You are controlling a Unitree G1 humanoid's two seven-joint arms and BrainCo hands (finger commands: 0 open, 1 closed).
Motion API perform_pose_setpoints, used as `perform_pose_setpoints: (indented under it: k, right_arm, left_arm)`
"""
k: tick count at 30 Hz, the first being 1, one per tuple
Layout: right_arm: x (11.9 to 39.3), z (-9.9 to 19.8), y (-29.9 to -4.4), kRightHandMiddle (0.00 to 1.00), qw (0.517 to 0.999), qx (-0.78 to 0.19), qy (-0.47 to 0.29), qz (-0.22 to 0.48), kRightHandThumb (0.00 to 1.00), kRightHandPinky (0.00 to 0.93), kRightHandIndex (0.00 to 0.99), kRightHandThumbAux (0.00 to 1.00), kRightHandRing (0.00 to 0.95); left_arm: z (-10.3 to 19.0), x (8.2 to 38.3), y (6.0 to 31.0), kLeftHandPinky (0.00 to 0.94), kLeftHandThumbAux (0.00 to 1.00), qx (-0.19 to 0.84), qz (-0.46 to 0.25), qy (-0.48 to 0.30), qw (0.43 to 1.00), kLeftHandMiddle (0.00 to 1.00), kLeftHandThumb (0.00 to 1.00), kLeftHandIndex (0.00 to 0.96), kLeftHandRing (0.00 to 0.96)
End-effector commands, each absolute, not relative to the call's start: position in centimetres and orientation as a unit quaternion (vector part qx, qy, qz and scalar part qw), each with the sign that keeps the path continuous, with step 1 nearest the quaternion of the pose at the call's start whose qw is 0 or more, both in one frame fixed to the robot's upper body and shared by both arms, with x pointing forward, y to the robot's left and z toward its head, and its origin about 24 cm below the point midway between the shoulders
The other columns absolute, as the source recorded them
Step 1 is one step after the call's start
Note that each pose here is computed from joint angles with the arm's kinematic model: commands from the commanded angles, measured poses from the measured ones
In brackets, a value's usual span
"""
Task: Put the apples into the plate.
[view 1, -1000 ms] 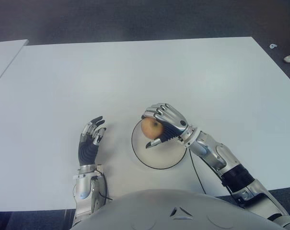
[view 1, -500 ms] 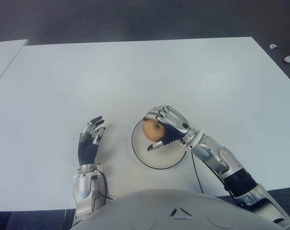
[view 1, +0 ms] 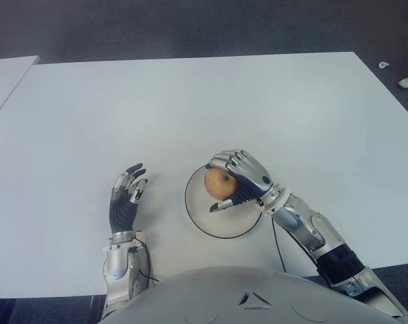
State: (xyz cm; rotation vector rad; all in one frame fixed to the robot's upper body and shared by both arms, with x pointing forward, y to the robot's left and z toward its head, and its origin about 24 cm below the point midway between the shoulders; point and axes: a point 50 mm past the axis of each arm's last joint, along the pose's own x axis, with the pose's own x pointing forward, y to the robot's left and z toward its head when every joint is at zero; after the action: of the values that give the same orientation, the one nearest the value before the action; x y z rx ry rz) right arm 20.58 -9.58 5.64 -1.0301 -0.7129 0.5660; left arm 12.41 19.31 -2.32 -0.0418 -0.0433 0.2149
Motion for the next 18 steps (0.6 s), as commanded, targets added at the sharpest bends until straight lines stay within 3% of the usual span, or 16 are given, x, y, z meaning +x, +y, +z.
perform_pose_setpoints:
  k: [1, 7, 18]
  right_arm:
    - [20.37, 6.43, -9.73, 0.113, 0.763, -0.475, -0.362, 0.249, 0.285, 0.093, 0.093, 0.329, 0.088]
    - [20.24, 6.46, -10.04, 0.012, 0.738, -0.488, -0.399, 0.240, 0.177, 0.009, 0.010, 0.264, 0.009]
    - [20.46, 6.06, -10.23, 0.000, 0.738, -0.479, -0.412, 0.237, 0.166, 0.000, 0.000, 0.260, 0.000]
  left_arm:
    - [-3.95, 11.75, 18.93, 0.304, 0.514, -0.032, 0.112, 0.027, 0.993, 0.226, 0.311, 0.248, 0.254]
    - [-4.01, 11.99, 18.88, 0.300, 0.513, -0.026, 0.100, 0.019, 0.994, 0.225, 0.289, 0.257, 0.245]
    - [-4.01, 12.19, 18.95, 0.300, 0.528, -0.020, 0.089, 0.018, 0.996, 0.216, 0.269, 0.241, 0.239]
